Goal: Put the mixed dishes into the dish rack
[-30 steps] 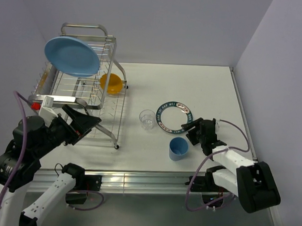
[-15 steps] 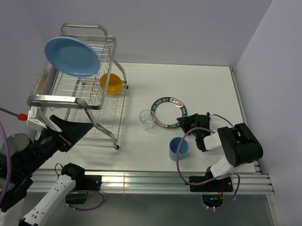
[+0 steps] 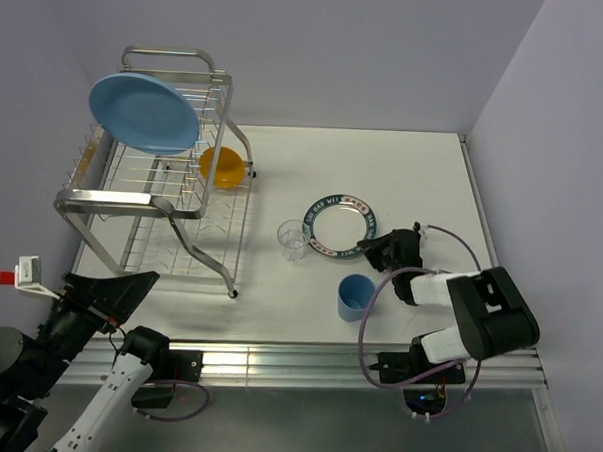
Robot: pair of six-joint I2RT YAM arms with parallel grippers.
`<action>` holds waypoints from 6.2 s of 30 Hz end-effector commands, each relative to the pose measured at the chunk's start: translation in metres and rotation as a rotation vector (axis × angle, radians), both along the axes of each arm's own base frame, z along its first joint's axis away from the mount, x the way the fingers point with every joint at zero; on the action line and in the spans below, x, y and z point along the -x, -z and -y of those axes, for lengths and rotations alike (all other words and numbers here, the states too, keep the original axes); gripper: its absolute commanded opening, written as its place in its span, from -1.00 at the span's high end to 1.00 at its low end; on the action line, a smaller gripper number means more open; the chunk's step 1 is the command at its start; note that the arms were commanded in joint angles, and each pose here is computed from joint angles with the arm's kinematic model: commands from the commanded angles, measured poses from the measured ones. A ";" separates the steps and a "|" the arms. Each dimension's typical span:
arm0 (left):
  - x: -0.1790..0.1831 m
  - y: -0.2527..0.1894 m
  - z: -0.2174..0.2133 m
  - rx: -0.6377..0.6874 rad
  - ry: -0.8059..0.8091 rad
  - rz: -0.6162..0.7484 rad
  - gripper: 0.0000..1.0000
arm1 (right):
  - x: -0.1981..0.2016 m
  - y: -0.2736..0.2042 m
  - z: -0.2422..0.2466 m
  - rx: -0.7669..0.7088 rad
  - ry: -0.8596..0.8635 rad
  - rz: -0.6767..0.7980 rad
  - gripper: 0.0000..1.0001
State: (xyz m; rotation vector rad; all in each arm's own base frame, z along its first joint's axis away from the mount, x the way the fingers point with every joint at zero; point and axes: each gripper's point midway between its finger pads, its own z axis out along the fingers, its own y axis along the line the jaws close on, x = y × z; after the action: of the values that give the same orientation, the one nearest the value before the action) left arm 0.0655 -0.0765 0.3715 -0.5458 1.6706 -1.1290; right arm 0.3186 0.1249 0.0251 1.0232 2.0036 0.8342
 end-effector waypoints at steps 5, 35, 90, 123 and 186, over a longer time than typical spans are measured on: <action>0.017 0.012 -0.030 -0.009 -0.125 0.055 -0.98 | -0.024 -0.105 0.033 0.335 0.027 0.223 1.00; 0.026 0.085 -0.069 0.035 -0.336 -0.093 -0.99 | 0.068 -0.570 -0.120 0.689 -0.396 1.678 1.00; 0.026 0.108 -0.051 0.034 -0.241 -0.112 -0.99 | -0.004 -0.471 -0.367 0.781 -0.861 1.536 1.00; 0.033 0.112 -0.052 0.027 -0.238 -0.131 -0.98 | 0.009 -0.458 -0.355 0.792 -0.809 1.418 -0.16; 0.003 0.131 0.007 -0.452 0.000 -0.152 -0.99 | -0.010 -0.114 -0.137 0.561 -0.717 0.151 -0.54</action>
State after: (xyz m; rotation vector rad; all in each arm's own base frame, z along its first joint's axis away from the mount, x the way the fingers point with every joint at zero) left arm 0.0601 -0.0733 0.2365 -0.4676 1.9509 -0.6729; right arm 0.3318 0.2543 0.1262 -0.0980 2.3302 0.5344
